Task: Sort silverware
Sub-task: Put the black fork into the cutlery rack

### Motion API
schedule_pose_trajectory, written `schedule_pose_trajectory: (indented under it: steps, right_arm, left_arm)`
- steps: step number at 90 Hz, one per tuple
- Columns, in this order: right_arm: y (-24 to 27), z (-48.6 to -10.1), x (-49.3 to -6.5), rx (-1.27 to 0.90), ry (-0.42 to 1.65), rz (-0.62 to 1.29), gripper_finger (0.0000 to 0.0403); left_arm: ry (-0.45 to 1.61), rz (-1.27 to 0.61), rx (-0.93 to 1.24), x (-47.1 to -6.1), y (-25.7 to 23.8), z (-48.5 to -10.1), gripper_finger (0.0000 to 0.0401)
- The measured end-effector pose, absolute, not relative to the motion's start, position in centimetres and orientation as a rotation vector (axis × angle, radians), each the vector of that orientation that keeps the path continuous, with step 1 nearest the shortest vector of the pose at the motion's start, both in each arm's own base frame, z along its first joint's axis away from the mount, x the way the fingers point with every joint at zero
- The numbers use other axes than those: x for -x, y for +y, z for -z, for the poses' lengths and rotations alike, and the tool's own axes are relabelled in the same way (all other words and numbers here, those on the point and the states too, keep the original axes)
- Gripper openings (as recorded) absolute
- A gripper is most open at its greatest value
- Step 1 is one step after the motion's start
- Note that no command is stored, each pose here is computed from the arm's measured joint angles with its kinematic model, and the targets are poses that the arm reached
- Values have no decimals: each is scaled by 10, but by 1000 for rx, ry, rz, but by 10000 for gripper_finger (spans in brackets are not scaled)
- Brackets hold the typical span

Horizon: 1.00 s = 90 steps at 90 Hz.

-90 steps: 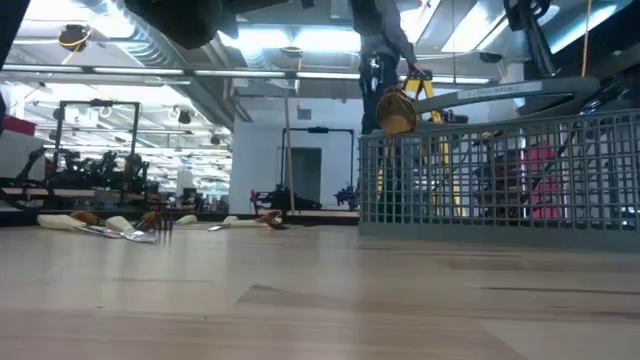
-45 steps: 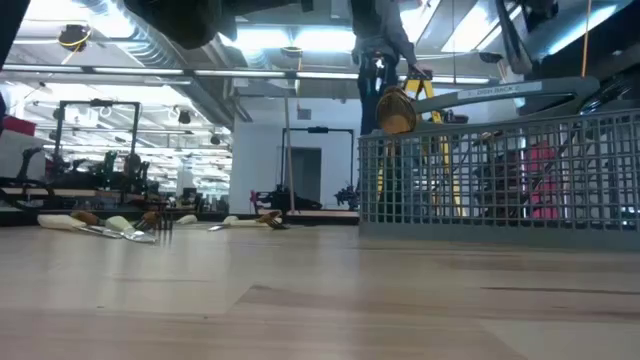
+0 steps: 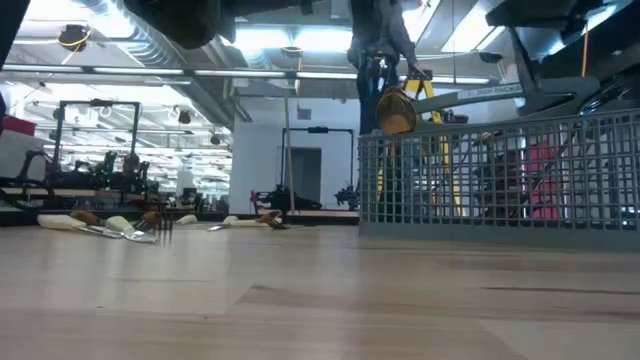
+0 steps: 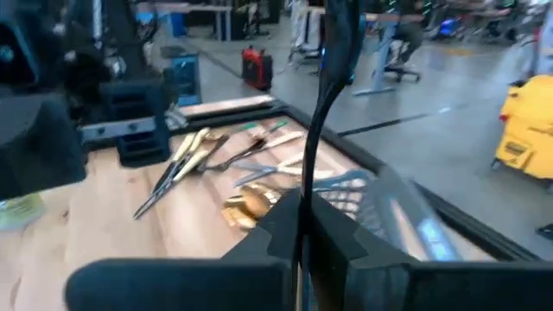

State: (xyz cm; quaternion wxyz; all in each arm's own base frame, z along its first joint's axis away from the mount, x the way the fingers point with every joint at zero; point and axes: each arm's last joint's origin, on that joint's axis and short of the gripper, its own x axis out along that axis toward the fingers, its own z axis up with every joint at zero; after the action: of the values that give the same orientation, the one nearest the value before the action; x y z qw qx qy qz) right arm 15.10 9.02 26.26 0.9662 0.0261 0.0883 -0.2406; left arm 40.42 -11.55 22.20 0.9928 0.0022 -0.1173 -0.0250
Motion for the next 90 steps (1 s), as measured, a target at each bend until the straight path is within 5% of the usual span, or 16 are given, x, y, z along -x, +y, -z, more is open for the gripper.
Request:
schedule_pose_trajectory:
  steps: [90]
  right_arm:
    - [81, -209, -119, -113, 52, 701, 0]
  left_arm:
    - [-236, 21, 4, -406, -109, -222, 0]
